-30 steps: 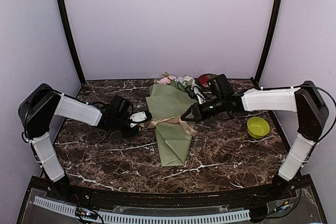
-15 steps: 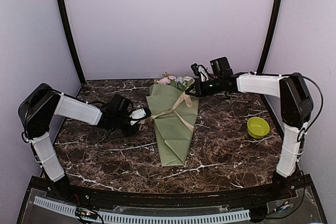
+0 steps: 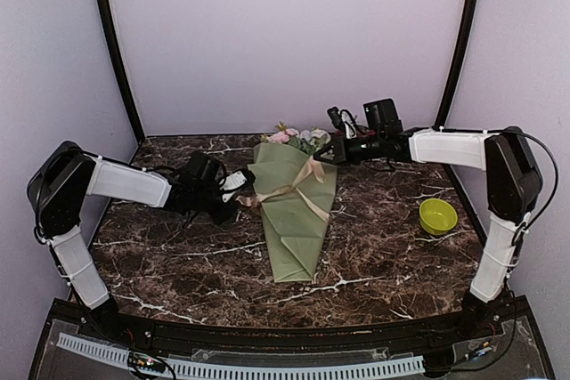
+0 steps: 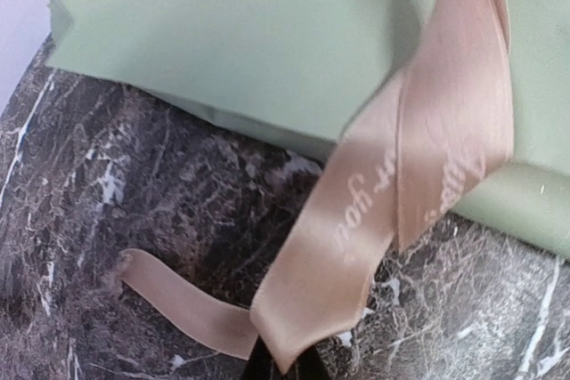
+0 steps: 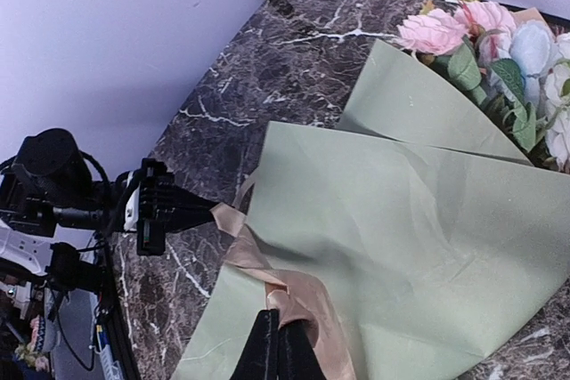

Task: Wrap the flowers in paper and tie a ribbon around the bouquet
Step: Tie the ribbon around the folded bouquet.

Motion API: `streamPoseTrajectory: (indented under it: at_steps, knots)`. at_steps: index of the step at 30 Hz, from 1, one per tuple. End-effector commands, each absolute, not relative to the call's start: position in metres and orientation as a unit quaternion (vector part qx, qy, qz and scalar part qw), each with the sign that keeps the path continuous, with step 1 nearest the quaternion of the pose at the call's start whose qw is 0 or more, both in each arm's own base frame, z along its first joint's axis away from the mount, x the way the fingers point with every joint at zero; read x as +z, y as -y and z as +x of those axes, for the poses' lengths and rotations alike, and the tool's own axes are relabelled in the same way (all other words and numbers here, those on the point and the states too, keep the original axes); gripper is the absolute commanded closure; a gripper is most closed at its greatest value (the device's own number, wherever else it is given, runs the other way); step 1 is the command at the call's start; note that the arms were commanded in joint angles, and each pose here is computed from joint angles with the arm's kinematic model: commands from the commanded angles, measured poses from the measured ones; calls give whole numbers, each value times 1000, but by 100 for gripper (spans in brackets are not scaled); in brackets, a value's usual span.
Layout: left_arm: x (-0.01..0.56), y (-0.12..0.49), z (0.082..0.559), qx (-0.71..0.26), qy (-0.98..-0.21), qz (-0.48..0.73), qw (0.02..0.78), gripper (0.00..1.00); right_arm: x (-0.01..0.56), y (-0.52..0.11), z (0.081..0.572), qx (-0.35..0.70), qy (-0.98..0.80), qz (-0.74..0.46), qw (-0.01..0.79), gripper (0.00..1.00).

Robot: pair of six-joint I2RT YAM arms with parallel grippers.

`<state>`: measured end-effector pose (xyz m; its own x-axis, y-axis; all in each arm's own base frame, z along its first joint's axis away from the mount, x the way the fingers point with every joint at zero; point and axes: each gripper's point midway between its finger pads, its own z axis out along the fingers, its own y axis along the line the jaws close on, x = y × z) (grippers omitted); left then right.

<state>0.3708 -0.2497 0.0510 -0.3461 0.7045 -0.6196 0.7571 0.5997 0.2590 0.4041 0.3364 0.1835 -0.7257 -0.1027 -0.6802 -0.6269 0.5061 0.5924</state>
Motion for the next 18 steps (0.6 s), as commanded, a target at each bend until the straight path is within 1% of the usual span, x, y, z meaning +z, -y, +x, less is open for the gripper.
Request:
streamPoseTrajectory:
  at_steps: [1, 5, 8, 18]
  knots:
    - [113, 267, 382, -83, -805, 406, 423, 100, 248, -344, 384, 501, -756, -247, 342, 100]
    - [134, 285, 377, -99, -791, 416, 438, 100, 275, -352, 366, 530, -722, -268, 357, 100]
    - [143, 301, 370, -98, -778, 435, 443, 100, 284, -357, 362, 536, -711, -273, 365, 100]
    - [149, 308, 368, -98, -772, 440, 448, 100, 271, -362, 371, 530, -726, -256, 357, 100]
